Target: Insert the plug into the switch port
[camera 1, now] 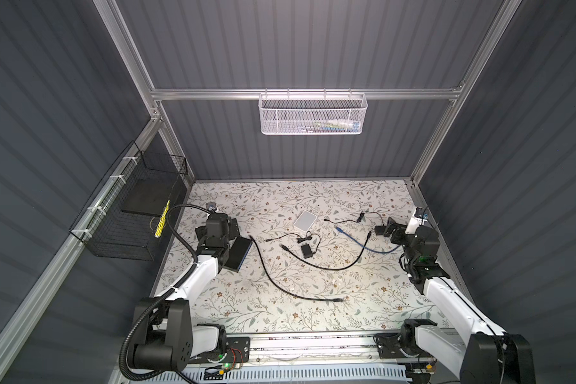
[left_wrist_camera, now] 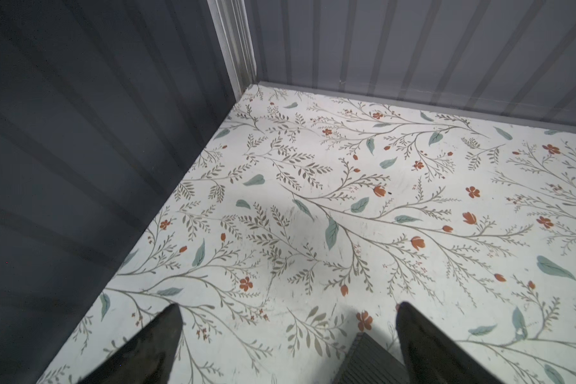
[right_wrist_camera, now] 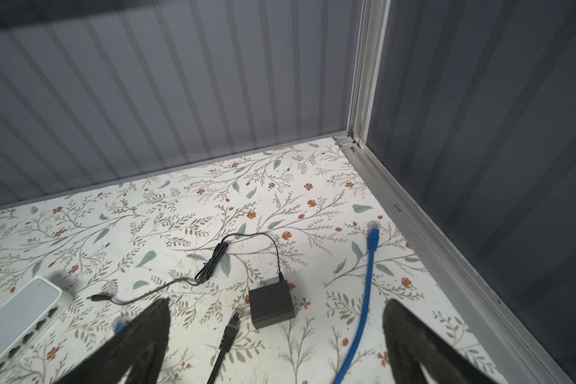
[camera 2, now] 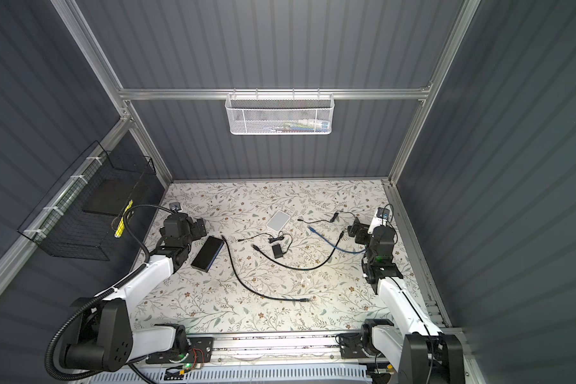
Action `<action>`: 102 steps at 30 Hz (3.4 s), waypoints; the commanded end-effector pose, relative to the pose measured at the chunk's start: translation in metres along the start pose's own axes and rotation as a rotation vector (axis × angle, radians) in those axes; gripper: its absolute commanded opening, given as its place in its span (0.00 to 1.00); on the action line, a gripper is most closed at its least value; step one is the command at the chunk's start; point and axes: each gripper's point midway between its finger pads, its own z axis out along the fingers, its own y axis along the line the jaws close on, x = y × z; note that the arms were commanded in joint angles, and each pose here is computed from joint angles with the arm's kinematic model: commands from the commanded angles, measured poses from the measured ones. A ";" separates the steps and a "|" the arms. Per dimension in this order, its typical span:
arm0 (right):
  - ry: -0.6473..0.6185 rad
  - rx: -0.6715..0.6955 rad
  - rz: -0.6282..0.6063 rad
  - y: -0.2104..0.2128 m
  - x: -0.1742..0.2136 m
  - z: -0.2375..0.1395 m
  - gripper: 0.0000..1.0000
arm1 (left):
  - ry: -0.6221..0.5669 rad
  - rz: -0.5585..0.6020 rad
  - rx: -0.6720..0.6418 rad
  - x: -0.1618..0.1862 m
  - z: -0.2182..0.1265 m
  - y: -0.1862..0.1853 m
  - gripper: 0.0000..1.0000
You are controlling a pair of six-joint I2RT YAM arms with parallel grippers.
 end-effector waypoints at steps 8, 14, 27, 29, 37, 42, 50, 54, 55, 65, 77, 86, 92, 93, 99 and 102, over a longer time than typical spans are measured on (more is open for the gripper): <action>0.376 -0.207 -0.026 0.083 0.030 -0.038 0.99 | 0.381 -0.070 0.066 0.059 -0.036 -0.006 1.00; 0.518 -0.366 -0.075 0.142 0.046 -0.067 0.99 | 0.488 -0.092 0.091 0.079 -0.051 -0.010 1.00; 0.680 -0.535 -0.199 0.235 0.091 -0.114 0.99 | 0.635 -0.089 0.117 0.110 -0.051 -0.027 1.00; 0.688 -0.550 -0.215 0.246 0.096 -0.118 0.99 | 0.645 -0.084 0.117 0.114 -0.050 -0.029 1.00; 0.741 -0.615 -0.277 0.284 0.115 -0.130 0.99 | 0.655 -0.034 0.118 0.119 -0.048 -0.031 1.00; 0.779 -0.645 -0.304 0.301 0.124 -0.130 0.99 | 0.675 -0.008 0.113 0.123 -0.046 -0.032 1.00; 0.826 -0.697 -0.339 0.323 0.134 -0.126 0.99 | 0.651 0.009 0.112 0.115 -0.045 -0.032 1.00; 0.824 -0.721 -0.335 0.327 0.133 -0.128 0.99 | 0.675 0.059 0.106 0.118 -0.033 -0.038 1.00; 0.821 -0.726 -0.331 0.327 0.132 -0.128 0.99 | 0.684 0.077 0.095 0.119 -0.030 -0.038 1.00; 0.819 -0.721 -0.270 0.307 0.125 -0.125 0.99 | 0.745 0.227 0.024 0.124 -0.002 -0.037 1.00; 0.803 -0.688 -0.210 0.276 0.123 -0.122 0.99 | 0.788 0.260 0.053 0.139 0.011 -0.045 0.90; 0.798 -0.668 -0.194 0.265 0.123 -0.124 0.99 | 0.826 0.257 0.090 0.152 0.002 -0.046 0.57; 0.792 -0.663 -0.195 0.260 0.120 -0.128 0.99 | 0.821 0.206 0.076 0.143 -0.012 -0.042 0.46; 0.790 -0.662 -0.198 0.259 0.120 -0.128 0.99 | 0.809 0.193 0.074 0.138 -0.015 -0.041 0.46; 0.750 -0.679 -0.164 0.255 0.098 -0.136 0.99 | 0.620 0.126 0.274 0.081 -0.054 -0.063 0.43; 0.750 -0.714 -0.089 0.255 0.080 -0.141 0.99 | 0.484 0.117 0.419 0.052 -0.077 -0.079 0.42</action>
